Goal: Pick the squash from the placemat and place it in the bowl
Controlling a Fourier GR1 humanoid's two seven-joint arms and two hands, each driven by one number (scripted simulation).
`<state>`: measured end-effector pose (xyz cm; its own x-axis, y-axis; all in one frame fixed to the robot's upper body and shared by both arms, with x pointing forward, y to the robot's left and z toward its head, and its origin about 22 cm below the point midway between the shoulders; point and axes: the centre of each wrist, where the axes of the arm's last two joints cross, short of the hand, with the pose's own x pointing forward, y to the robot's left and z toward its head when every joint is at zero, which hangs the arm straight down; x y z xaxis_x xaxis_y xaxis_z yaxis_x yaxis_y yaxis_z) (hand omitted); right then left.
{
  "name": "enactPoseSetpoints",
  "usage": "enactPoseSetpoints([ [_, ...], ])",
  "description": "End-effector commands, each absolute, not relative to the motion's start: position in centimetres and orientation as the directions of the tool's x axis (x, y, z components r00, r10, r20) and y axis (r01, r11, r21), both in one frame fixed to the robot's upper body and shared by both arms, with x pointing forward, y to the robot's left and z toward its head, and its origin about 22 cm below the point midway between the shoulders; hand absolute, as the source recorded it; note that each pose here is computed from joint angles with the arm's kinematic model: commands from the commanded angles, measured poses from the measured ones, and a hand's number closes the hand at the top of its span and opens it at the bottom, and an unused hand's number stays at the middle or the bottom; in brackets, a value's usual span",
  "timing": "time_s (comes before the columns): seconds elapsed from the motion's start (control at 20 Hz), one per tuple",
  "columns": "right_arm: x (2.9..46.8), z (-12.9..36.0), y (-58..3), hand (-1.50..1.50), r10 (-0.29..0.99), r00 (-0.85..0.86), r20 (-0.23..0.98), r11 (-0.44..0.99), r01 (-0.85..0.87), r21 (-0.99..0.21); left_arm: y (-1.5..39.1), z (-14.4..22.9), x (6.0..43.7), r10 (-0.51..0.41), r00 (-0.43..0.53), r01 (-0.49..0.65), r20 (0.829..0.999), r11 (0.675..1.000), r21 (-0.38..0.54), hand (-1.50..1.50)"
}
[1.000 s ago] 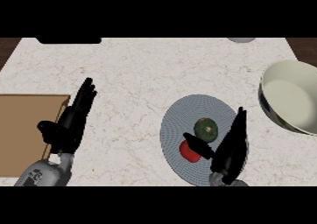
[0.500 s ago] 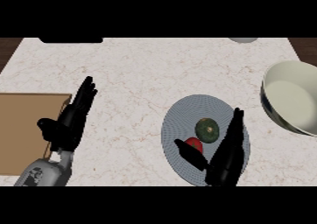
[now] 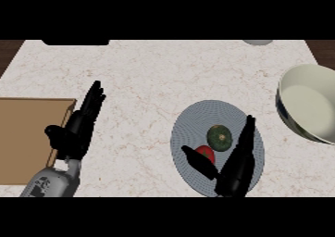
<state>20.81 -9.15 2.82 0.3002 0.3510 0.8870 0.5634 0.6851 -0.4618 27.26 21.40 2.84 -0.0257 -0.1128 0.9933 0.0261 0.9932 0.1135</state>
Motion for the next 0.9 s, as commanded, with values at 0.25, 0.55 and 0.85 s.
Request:
enactPoseSetpoints([
  [0.25,21.8,0.0,-9.0,-1.5,0.202,0.355,0.913,0.698,0.602,-0.389,20.8,3.9,27.5,-0.105,-0.029,0.044,0.994,0.993,0.107,0.0],
  [0.55,21.1,-2.8,-9.2,-1.5,0.227,0.353,0.908,0.684,0.605,-0.407,21.9,3.9,26.9,-0.125,-0.034,0.025,0.992,0.992,0.125,0.0],
  [0.85,22.5,-4.2,-9.9,-1.5,0.261,0.515,0.817,0.624,0.556,-0.549,21.6,4.5,28.1,-0.104,-0.029,0.038,0.994,0.994,0.105,0.0],
])
